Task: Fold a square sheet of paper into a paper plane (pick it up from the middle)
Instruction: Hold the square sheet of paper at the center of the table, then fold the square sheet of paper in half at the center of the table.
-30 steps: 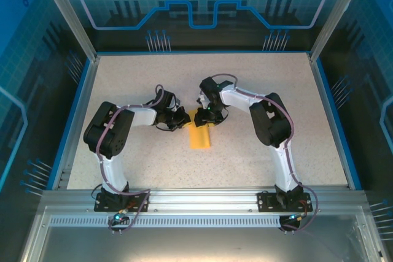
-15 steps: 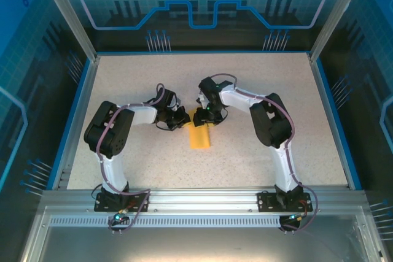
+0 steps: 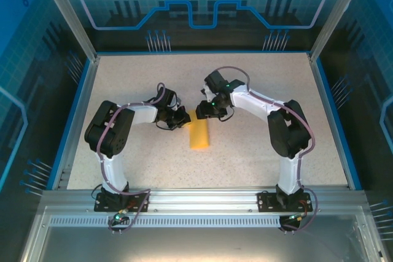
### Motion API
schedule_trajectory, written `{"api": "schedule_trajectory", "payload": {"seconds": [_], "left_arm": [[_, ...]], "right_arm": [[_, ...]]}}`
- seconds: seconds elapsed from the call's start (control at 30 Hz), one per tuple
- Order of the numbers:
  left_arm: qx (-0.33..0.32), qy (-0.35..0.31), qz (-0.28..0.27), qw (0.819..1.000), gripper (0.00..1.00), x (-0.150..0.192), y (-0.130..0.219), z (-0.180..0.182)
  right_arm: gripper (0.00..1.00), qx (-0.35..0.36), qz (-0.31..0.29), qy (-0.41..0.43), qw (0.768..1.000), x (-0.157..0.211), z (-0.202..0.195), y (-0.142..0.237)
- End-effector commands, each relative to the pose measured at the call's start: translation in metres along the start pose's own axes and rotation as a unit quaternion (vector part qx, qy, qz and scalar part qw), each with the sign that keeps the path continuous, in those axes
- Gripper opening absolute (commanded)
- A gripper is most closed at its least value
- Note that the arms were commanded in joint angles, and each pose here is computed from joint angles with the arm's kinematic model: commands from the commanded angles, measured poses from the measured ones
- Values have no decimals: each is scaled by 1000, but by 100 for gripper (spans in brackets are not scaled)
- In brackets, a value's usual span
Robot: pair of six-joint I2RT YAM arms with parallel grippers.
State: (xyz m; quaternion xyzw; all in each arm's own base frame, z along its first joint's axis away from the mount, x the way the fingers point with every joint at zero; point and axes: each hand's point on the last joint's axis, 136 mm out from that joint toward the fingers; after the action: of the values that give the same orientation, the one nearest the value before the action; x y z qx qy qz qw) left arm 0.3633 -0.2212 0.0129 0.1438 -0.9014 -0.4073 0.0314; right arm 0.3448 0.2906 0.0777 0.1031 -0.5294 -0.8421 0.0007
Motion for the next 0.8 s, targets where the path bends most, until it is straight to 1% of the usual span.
{"api": "schedule_trajectory", "payload": {"seconds": [0.0, 0.13, 0.23, 0.37, 0.57, 0.77], "left_arm": [[-74, 21, 30, 997, 0, 19, -14, 41], [-81, 23, 29, 996, 0, 19, -14, 44], [-86, 23, 30, 996, 0, 19, -15, 45], [-93, 25, 28, 995, 0, 19, -14, 48], [-104, 25, 26, 994, 0, 19, -13, 52], [-112, 26, 24, 993, 0, 19, -12, 55]], "right_arm": [[45, -54, 25, 10, 998, 7, 22, -12], [37, -73, 42, -1, 996, 11, 25, -26], [35, -71, 54, -10, 996, 16, 18, -36], [33, -63, 62, -26, 996, 21, 5, -45], [33, -55, 76, -36, 995, 32, -10, -53], [33, -65, 81, -48, 993, 34, -12, -60]]}}
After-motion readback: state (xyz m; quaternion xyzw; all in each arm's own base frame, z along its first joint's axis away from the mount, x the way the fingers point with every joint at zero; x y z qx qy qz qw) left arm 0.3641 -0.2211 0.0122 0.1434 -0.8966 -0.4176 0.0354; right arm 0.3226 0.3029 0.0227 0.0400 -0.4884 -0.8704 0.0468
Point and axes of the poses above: each hand's point on the last joint's axis, 136 mm out from that joint toward the fingers, its own y axis back along the fingers, its own z axis along the line the jaws close on, x = y × z, and after that the axes turned 5 degrees about -y, right-handed
